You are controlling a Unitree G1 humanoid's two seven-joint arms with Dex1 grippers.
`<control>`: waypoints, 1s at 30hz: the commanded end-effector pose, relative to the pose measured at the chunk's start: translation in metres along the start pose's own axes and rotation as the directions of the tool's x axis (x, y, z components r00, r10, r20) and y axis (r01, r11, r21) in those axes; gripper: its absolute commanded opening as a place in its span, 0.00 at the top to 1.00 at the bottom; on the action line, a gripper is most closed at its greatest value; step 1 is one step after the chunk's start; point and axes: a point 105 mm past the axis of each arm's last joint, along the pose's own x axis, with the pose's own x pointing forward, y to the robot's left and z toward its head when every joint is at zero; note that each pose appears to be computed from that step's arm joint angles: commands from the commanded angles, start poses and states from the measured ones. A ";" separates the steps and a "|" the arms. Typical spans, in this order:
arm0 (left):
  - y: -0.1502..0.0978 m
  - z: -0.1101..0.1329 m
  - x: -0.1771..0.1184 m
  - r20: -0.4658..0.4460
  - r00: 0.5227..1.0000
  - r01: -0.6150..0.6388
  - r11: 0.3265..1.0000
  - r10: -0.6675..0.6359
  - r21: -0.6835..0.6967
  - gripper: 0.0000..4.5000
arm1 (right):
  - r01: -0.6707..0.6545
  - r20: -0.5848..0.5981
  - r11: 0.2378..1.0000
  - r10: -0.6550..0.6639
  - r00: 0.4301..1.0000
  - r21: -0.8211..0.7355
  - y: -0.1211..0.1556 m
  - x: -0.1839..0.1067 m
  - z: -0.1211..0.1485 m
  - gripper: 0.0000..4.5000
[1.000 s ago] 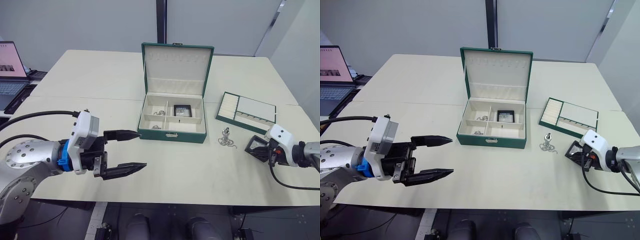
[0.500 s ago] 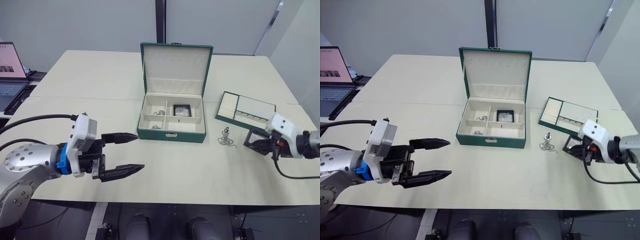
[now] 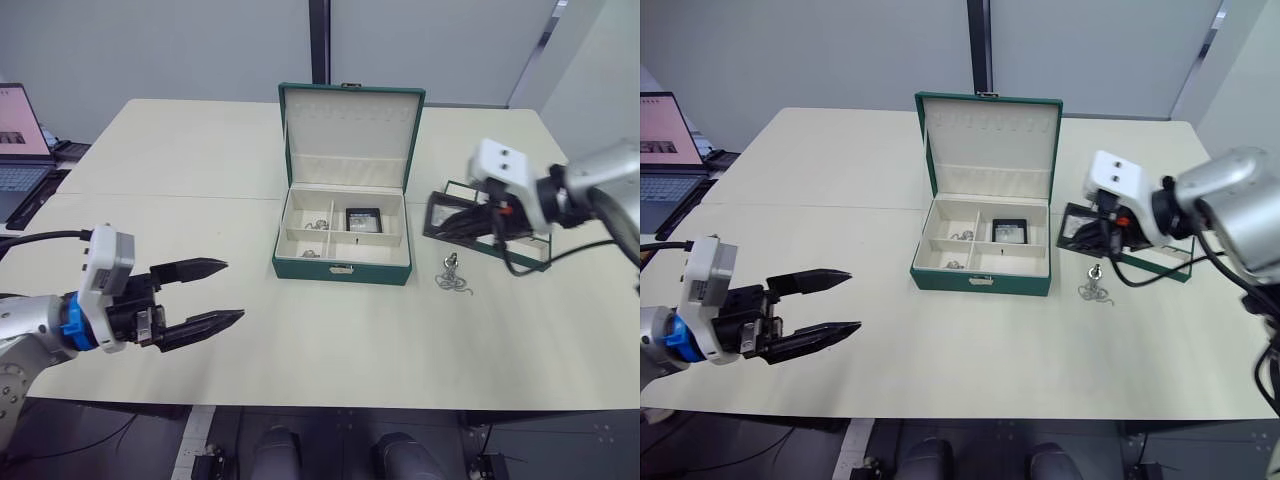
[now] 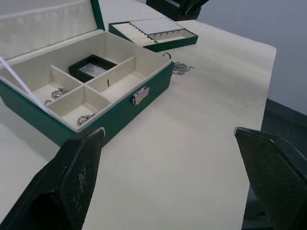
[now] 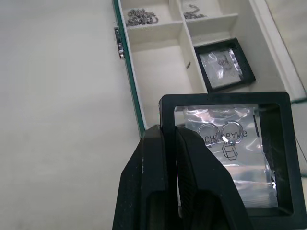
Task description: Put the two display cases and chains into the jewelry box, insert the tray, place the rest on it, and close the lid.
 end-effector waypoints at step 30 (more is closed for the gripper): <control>0.007 0.024 -0.002 0.007 0.995 -0.103 0.990 0.103 0.096 0.00 | -0.221 -0.060 0.973 0.218 0.974 -0.061 -0.009 0.109 0.037 1.00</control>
